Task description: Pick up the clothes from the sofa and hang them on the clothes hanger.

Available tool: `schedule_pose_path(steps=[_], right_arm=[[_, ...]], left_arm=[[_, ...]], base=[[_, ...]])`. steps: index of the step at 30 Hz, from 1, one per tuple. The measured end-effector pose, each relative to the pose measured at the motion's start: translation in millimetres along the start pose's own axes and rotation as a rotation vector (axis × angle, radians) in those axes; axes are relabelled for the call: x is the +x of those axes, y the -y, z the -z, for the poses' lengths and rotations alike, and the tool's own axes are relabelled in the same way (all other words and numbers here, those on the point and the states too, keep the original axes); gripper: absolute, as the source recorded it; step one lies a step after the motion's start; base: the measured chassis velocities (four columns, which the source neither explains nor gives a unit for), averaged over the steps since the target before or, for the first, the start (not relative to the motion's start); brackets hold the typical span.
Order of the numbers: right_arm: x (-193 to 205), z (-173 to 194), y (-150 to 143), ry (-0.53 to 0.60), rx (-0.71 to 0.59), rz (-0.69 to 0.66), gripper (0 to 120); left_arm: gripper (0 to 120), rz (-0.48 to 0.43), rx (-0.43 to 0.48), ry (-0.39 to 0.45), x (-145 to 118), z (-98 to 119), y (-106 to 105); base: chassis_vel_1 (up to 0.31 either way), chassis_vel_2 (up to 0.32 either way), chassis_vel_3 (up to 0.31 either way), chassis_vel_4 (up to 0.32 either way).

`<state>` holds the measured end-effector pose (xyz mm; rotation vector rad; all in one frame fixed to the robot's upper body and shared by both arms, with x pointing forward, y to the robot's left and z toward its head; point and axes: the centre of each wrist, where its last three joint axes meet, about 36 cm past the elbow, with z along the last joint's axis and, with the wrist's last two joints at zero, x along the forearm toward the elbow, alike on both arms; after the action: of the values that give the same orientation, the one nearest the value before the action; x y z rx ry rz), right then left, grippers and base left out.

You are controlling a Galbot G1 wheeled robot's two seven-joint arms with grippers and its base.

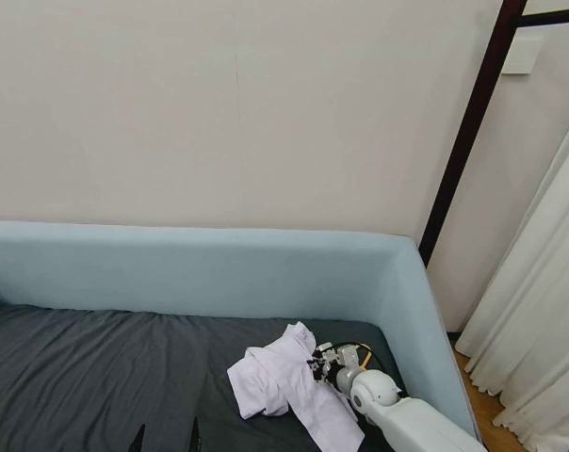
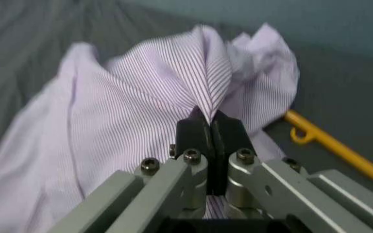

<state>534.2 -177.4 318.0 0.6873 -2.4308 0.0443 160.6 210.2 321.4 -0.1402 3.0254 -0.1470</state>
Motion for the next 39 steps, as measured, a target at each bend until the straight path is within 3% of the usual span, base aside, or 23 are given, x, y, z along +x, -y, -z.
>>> schedule_pose_path(steps=[8,9,10,11,12,16,17,20,27,32,39], right_arm=[[50,70,-4,0.161,0.041,0.031,0],[61,84,-5,0.19,0.043,0.041,0],[95,133,-13,0.275,0.055,0.076,0],[107,153,-17,0.31,0.064,0.087,0],[107,153,-17,0.31,0.064,0.087,0],[152,233,-33,0.44,0.078,0.125,0],[152,233,-33,0.44,0.078,0.125,0],[178,277,-35,0.514,0.077,0.124,0],[192,313,-38,0.54,0.082,0.105,0],[183,348,-64,0.568,0.086,0.112,0],[189,418,-125,0.652,0.089,0.141,0]], left_arm=[[100,-0.007,0.005,0.005,-3,0,1],[100,-0.009,0.007,0.006,-3,0,2],[100,-0.015,0.01,0.007,-4,0,3],[100,-0.017,0.01,0.008,-4,0,3],[100,-0.017,0.01,0.008,-4,0,3],[100,-0.023,0.009,0.016,-7,3,3],[100,-0.023,0.009,0.016,-7,3,3],[100,-0.02,0.013,0.02,-8,4,2],[100,-0.019,0.017,0.025,-10,4,1],[100,-0.015,0.022,0.029,-12,3,1],[100,0.002,0.029,0.033,-14,2,-2]], base=[[0.0,0.0,0.0,0.0],[0.0,0.0,0.0,0.0],[0.0,0.0,0.0,0.0],[0.0,0.0,0.0,0.0],[0.0,0.0,0.0,0.0],[0.0,0.0,0.0,0.0],[0.0,0.0,0.0,0.0],[0.0,0.0,0.0,0.0],[0.0,0.0,0.0,0.0],[0.0,0.0,0.0,0.0],[0.0,0.0,0.0,0.0]])
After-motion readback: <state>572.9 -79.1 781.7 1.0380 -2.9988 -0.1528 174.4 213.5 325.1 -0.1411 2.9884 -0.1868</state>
